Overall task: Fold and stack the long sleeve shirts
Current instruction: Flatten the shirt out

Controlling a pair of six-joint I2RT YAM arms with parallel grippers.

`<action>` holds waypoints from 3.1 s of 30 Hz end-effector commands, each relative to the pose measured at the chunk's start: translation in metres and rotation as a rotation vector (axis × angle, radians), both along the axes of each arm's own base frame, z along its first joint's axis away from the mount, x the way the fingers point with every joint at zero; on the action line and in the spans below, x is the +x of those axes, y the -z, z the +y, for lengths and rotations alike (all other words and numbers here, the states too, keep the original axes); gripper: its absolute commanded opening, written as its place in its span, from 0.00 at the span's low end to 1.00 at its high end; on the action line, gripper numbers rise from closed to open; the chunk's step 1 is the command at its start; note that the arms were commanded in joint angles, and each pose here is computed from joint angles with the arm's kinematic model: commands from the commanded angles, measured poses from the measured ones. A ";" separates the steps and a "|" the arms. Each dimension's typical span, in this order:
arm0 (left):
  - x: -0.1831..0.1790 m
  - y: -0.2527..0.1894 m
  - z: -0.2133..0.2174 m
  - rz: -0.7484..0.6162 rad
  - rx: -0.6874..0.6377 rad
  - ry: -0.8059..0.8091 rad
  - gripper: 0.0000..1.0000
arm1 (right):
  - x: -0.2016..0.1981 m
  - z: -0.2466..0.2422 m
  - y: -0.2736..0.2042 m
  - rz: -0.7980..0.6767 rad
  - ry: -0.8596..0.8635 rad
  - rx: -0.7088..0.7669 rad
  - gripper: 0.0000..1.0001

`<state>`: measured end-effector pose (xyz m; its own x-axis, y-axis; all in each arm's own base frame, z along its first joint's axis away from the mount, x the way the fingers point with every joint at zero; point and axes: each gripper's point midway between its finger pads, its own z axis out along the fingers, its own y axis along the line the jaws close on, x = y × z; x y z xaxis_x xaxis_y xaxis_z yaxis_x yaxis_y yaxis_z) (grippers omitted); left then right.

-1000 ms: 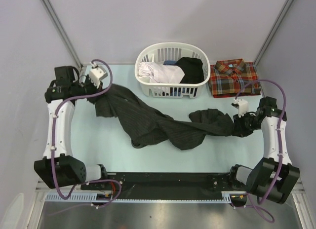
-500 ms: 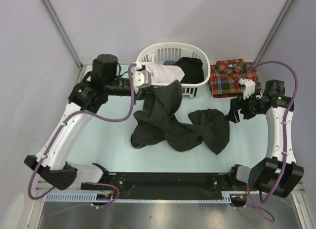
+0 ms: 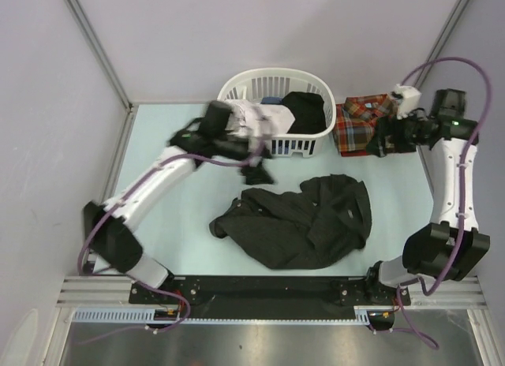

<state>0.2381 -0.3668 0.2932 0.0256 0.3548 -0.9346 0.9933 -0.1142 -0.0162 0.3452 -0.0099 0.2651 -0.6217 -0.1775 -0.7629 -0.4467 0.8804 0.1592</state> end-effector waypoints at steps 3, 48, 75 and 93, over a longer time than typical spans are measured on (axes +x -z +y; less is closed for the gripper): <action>0.038 0.008 0.220 0.101 -0.039 -0.624 0.88 | -0.022 0.158 -0.007 -0.091 -0.439 -0.102 1.00; 0.039 0.031 0.402 0.257 -0.190 -1.281 0.86 | -0.091 0.411 -0.343 -1.005 -0.463 0.469 0.00; -0.085 0.192 0.256 0.002 0.583 -0.203 0.84 | -0.069 0.119 0.102 0.063 -0.368 -0.140 0.90; -0.048 0.255 0.182 -0.286 0.716 -0.200 0.70 | -0.009 0.140 0.214 0.175 -0.489 -0.246 0.47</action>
